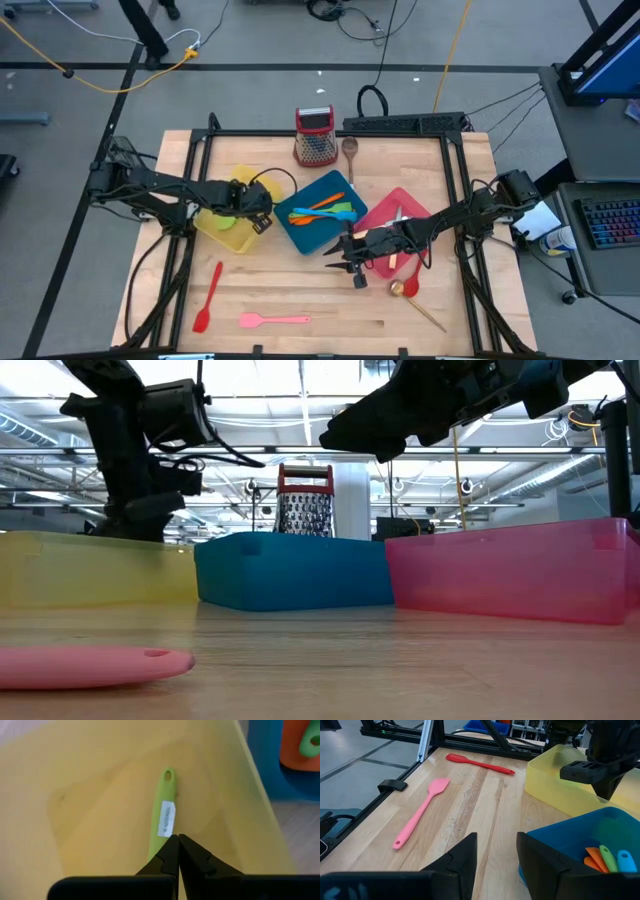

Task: Pick & Place Kitchen Items
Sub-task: Put the gold serving spoon into the yellow bin

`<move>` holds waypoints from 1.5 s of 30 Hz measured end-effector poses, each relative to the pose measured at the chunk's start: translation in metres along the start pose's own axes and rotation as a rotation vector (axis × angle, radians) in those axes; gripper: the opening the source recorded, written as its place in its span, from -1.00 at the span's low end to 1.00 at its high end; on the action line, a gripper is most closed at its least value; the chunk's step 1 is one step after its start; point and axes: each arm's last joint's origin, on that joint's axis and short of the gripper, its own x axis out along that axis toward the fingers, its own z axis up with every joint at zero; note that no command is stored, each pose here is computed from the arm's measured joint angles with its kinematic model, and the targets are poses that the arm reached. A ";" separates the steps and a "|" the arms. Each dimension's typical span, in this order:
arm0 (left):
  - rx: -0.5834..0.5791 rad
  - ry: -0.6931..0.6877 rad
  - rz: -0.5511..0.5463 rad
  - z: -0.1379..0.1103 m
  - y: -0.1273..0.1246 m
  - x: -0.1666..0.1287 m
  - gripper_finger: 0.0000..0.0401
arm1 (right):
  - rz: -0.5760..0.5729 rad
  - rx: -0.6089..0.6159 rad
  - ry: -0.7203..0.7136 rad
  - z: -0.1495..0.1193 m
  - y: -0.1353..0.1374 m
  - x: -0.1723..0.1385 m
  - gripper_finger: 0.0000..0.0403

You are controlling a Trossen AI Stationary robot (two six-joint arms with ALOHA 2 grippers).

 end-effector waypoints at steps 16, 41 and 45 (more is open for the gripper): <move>0.029 -0.045 -0.054 0.005 -0.016 -0.016 -0.97 | 0.000 0.000 0.000 0.000 0.000 0.000 -0.36; 0.131 -0.369 -0.071 -0.008 -0.077 -0.093 -0.98 | -0.002 -0.123 -0.023 0.002 -0.001 0.000 -0.36; 0.153 -0.423 -0.087 -0.020 -0.086 -0.100 -0.95 | -0.002 -0.127 -0.030 0.003 -0.001 0.000 -0.36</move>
